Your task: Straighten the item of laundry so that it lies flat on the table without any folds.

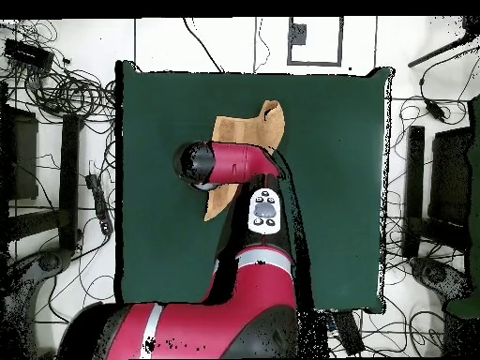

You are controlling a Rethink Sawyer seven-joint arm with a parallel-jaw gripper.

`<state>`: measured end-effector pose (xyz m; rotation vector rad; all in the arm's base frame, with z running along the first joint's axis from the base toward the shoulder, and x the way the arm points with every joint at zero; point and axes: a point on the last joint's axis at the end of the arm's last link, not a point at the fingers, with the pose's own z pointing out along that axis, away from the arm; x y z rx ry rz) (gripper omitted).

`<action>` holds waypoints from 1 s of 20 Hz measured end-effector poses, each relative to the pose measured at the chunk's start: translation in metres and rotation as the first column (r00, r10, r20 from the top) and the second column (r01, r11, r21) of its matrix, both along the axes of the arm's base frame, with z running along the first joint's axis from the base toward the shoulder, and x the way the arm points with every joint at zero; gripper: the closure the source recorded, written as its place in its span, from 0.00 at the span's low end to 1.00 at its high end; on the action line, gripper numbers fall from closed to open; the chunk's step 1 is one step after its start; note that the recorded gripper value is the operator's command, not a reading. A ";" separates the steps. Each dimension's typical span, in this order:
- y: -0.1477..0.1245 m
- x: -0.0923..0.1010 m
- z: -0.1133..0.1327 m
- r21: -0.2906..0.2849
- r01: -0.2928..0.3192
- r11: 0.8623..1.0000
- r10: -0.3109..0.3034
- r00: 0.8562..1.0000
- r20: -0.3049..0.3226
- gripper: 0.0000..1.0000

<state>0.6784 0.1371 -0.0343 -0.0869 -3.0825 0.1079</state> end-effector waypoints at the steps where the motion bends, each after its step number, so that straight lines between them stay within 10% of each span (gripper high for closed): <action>1: -0.001 0.000 0.000 0.000 0.002 1.000 -0.002 1.000 -0.003 0.00; 8: -0.003 0.001 0.002 0.000 0.005 1.000 -0.005 1.000 -0.001 0.00; 9: -0.003 0.003 0.005 -0.001 0.004 1.000 -0.004 1.000 0.004 1.00; 20: -0.004 0.010 0.018 -0.002 0.003 1.000 -0.003 1.000 0.026 1.00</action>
